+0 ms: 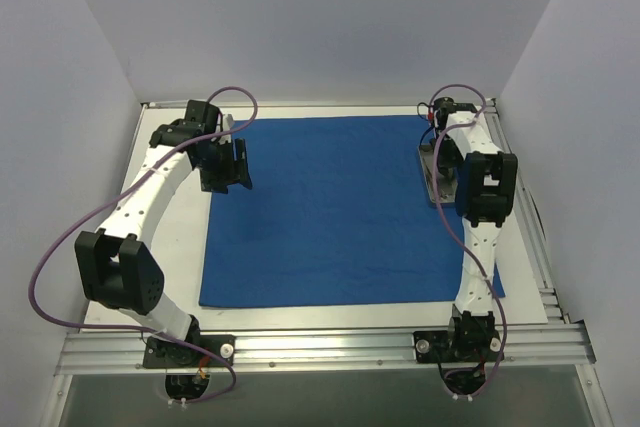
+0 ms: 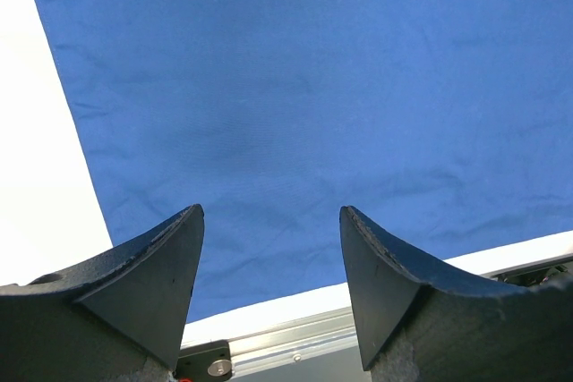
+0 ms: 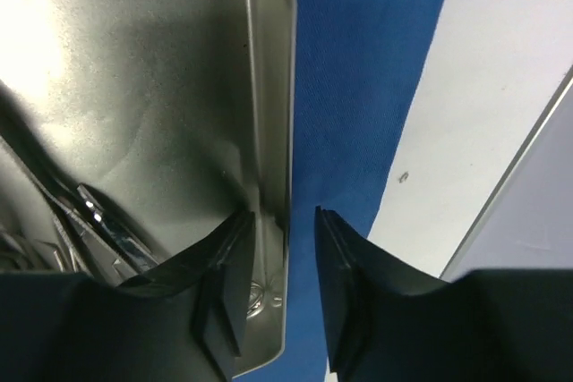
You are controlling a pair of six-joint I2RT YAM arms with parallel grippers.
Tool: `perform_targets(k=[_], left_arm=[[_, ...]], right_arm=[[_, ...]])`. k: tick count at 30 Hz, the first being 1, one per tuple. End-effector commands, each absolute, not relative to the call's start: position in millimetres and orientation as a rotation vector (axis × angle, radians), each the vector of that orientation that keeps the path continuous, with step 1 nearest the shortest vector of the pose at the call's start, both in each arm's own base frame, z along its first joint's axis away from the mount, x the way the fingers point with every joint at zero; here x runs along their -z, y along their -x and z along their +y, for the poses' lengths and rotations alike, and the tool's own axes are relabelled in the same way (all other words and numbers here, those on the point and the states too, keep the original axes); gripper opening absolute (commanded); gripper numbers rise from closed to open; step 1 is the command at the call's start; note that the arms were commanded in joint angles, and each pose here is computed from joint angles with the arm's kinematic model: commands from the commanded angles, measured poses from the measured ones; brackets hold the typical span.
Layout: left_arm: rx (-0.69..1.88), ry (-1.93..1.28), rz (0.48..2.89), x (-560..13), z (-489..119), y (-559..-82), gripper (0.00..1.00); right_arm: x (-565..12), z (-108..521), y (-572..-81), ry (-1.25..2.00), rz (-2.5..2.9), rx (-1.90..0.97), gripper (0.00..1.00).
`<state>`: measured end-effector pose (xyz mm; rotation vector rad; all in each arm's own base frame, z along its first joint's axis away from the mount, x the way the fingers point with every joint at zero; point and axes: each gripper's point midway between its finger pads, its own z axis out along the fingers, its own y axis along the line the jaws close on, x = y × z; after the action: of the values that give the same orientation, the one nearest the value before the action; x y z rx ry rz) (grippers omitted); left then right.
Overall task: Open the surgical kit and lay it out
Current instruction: Adjust the container in the surgical kit, then pick up the medical item from the container.
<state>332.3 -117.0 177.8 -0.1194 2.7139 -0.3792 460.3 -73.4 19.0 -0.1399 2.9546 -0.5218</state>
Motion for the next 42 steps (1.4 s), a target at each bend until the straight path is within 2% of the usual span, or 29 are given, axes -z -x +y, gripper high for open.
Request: perform_targets(k=[1, 4, 9, 13, 19, 22, 42], left_arm=[[0.384, 0.102, 2.698, -180.6, -118.4, -338.0, 0.71], [0.411, 0.109, 2.710, -178.7, -122.2, -337.8, 0.71], [0.406, 0.119, 2.711, -181.1, -121.3, -339.1, 0.71], [0.404, 0.129, 2.714, -180.4, -120.9, -340.3, 0.71], [0.407, 0.150, 2.719, -182.5, -121.3, -339.3, 0.71], [0.391, 0.157, 2.727, -183.0, -119.0, -337.1, 0.71], [0.387, 0.201, 2.753, -176.0, -120.9, -343.0, 0.71]], right_arm=[[-39.9, -78.8, -456.8, 0.106, 2.914, 0.545, 0.35], [-58.3, -81.4, -461.2, 0.057, 2.849, 0.603, 0.42], [-106.0, -63.0, -472.9, 0.040, 2.706, 0.626, 0.44], [-114.3, -35.3, -469.1, 0.056, 2.672, 0.524, 0.44], [-75.4, -13.6, -453.4, 0.077, 2.735, 0.361, 0.30], [-67.2, -10.4, -454.6, 0.073, 2.727, 0.335, 0.28], [-12.9, -15.3, -452.6, 0.080, 2.798, 0.238, 0.25]])
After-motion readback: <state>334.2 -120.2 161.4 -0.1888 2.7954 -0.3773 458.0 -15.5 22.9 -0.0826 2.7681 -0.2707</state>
